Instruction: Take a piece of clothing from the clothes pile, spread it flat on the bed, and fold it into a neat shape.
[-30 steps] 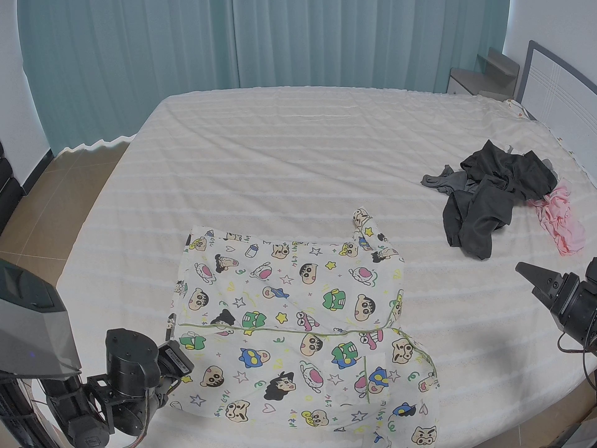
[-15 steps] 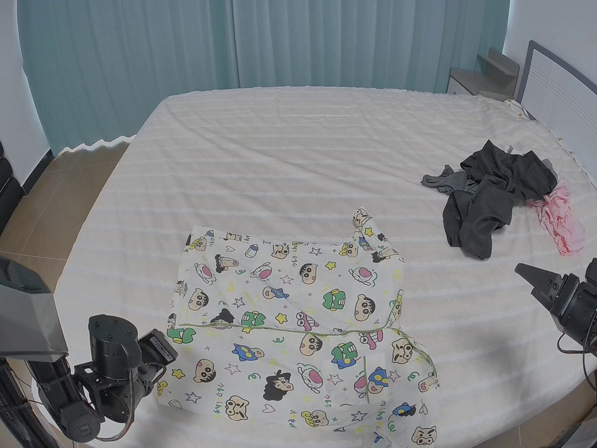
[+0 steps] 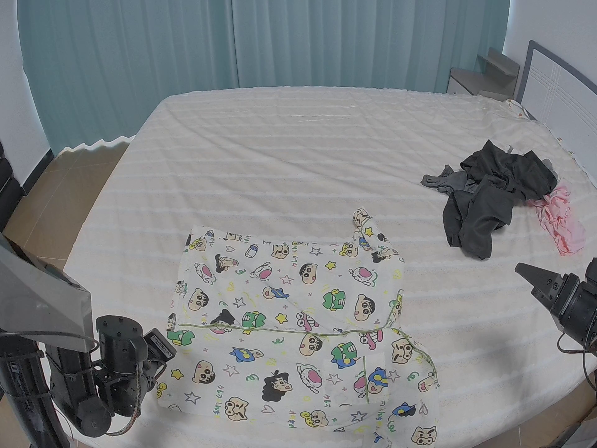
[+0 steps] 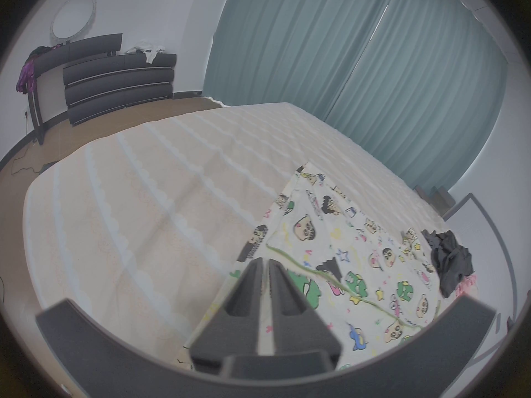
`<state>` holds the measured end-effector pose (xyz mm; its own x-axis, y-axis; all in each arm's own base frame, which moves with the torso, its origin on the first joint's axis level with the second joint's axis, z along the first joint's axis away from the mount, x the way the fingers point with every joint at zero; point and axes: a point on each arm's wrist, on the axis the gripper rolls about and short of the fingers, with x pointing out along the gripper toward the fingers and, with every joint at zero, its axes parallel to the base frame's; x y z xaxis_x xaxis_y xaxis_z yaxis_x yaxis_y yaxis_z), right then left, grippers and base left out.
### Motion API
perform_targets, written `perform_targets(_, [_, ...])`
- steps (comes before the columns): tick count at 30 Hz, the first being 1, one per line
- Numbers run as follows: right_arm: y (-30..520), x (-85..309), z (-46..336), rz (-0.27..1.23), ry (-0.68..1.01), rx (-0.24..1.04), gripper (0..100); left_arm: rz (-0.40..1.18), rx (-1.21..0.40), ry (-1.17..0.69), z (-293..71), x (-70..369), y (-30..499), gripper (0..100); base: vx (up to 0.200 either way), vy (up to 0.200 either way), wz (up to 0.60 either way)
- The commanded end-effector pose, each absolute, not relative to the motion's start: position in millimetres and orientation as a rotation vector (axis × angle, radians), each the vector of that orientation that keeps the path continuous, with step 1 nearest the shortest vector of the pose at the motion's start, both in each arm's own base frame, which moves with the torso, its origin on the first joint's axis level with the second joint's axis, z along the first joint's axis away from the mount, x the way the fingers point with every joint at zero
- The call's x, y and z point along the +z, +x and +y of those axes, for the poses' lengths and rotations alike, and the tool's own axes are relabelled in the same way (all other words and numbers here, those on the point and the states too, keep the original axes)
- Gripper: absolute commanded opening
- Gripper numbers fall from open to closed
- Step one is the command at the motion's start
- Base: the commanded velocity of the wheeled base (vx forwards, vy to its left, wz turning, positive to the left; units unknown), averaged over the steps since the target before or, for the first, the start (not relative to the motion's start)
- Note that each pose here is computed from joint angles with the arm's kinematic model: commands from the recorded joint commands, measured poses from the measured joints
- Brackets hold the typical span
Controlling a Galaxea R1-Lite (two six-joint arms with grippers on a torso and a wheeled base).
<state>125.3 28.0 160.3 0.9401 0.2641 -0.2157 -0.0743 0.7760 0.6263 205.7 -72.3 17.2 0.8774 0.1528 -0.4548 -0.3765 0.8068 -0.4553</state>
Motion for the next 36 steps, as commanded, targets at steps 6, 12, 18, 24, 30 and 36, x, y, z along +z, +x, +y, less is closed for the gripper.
perform_targets(6, [124.8, 154.8, 28.3, 0.332, 0.657, 0.192, 100, 0.457, 0.341, -0.556, -62.2, 5.5, 208.1, 100, 0.000, 0.000, 0.00])
perform_targets(12, [123.9, 140.9, 30.4, 0.429, 0.663, 0.244, 100, 0.392, 0.346, -0.576, -47.7, 22.5, 210.9, 100, 0.000, 0.000, 0.00])
perform_targets(18, [162.0, 123.7, 40.7, 0.608, 0.660, 0.260, 100, 0.394, 0.214, -0.676, -46.8, 49.6, 199.0, 100, 0.000, 0.000, 0.00])
perform_targets(24, [218.1, 80.2, 62.6, 0.827, 0.576, 0.221, 100, 0.489, 0.034, -0.814, -48.1, 68.5, 181.0, 100, 0.000, 0.000, 0.00])
perform_targets(30, [285.7, 47.4, 73.6, 0.878, 0.569, 0.169, 100, 0.560, -0.125, -0.851, -47.0, 84.7, 160.2, 100, 0.000, 0.000, 0.00])
perform_targets(36, [311.3, 15.1, 76.8, 0.937, 0.562, 0.118, 100, 0.575, -0.117, -0.846, -47.3, 82.4, 160.5, 100, 0.000, 0.000, 0.00])
